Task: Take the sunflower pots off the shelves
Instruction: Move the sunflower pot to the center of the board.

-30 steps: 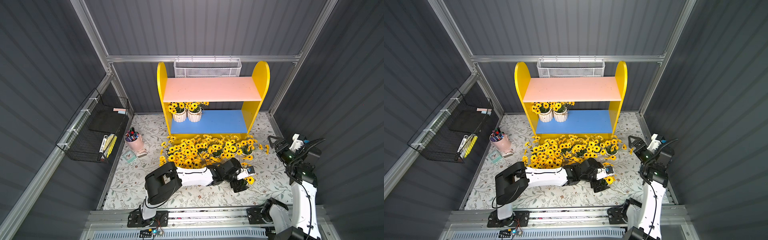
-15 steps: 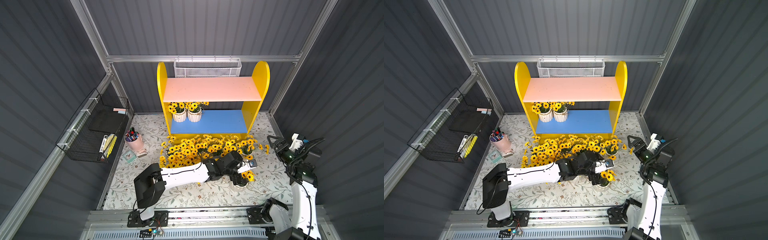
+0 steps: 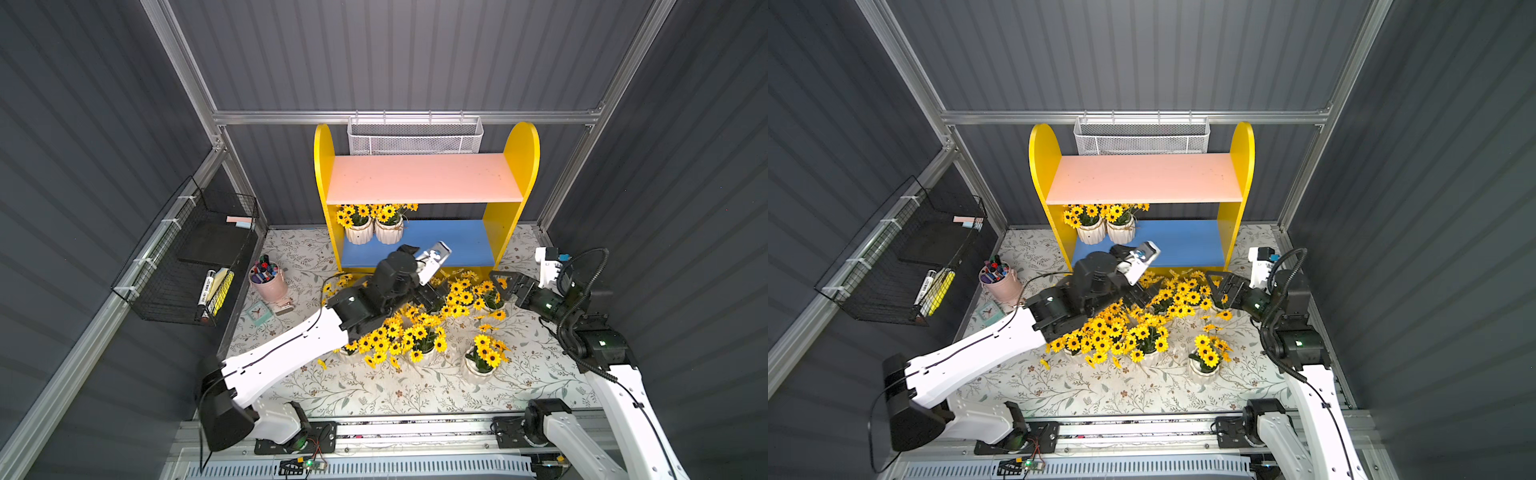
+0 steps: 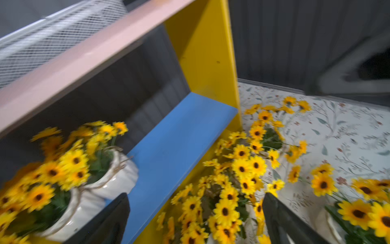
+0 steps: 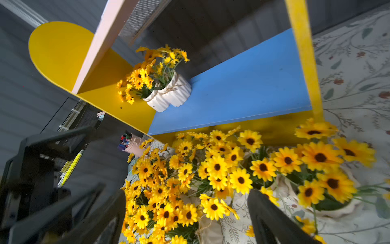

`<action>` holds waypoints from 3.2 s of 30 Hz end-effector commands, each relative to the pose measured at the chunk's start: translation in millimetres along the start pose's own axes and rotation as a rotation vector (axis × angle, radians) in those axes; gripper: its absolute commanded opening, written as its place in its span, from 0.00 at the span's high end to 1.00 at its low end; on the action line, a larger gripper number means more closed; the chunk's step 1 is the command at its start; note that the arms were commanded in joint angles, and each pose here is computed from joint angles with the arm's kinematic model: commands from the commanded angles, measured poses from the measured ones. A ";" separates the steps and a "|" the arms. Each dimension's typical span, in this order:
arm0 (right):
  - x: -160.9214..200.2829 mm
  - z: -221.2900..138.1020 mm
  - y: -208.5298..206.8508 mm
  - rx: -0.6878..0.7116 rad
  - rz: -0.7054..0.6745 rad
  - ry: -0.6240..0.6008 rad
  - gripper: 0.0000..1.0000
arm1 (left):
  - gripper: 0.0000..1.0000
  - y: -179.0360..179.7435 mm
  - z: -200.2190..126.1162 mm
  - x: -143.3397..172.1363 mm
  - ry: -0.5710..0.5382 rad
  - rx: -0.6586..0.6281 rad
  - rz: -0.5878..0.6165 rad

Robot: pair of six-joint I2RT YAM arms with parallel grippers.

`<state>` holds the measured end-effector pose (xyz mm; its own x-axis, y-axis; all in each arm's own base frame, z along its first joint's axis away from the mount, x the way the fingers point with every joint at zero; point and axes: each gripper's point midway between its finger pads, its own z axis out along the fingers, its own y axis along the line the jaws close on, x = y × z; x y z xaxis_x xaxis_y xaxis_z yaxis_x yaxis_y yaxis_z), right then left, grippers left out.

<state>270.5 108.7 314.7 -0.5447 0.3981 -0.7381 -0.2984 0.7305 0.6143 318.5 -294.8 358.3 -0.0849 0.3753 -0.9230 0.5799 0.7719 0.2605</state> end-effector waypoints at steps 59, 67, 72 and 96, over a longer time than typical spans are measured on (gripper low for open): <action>260.1 60.1 -51.1 0.478 -0.504 0.845 0.24 | 0.01 71.9 -70.3 64.7 0.061 -0.181 -0.165; 254.3 81.1 -40.4 0.439 -0.454 0.769 0.25 | 0.01 72.5 -67.0 64.8 0.067 -0.186 -0.164; 240.5 49.8 -42.7 0.464 -0.458 0.787 0.14 | 0.01 82.2 -59.1 65.6 0.096 -0.247 -0.167; 91.8 17.2 -11.9 0.321 -0.432 0.265 0.01 | 0.01 113.8 129.4 93.6 0.225 -0.193 -0.486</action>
<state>228.6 135.2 214.4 -0.6651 -0.0996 -0.7400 -0.2580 0.9607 0.1025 463.2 -242.2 250.2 -0.4999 0.1136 -0.8586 0.3084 0.9497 -0.0540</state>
